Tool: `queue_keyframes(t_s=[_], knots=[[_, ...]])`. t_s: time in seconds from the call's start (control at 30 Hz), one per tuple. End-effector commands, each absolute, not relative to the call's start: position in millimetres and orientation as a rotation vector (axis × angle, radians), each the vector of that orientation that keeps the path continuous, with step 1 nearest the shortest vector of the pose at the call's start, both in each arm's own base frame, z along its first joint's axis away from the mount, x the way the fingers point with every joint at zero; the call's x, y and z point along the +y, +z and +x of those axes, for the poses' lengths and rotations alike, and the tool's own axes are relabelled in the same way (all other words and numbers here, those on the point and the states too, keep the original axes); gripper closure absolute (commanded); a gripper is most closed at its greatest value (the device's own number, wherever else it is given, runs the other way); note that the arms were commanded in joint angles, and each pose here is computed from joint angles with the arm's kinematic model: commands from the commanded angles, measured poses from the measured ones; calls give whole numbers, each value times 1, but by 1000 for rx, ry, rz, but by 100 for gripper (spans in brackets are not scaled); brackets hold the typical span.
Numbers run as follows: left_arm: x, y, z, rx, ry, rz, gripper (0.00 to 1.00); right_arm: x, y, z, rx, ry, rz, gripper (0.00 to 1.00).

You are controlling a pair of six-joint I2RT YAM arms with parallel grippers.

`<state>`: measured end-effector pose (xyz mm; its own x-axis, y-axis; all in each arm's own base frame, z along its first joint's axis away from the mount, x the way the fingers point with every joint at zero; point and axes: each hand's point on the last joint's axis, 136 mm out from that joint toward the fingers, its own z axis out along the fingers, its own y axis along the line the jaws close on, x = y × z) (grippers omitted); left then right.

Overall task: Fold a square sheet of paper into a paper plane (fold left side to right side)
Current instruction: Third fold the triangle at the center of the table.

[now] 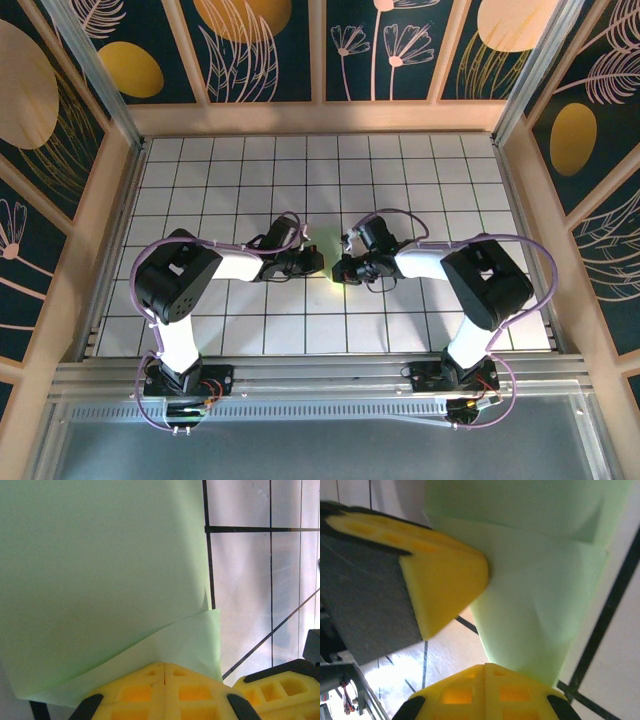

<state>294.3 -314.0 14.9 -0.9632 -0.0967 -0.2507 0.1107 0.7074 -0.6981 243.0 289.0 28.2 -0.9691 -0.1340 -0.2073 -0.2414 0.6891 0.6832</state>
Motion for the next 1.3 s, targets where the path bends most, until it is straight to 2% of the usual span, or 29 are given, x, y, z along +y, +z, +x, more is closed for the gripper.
queue_keyframes(t_s=[0.0, 0.27, 1.27], knots=[[-303, -11, 283, 2744, -1013, -6, 100, 301, 33, 258, 2710, 1143, -331, 100], [-300, -14, 283, 2762, -988, -23, 100, 306, 21, 266, 2730, 1112, -348, 100], [-289, -28, 281, 2817, -902, -123, 100, 257, -6, 197, 2905, 1016, -315, 100]])
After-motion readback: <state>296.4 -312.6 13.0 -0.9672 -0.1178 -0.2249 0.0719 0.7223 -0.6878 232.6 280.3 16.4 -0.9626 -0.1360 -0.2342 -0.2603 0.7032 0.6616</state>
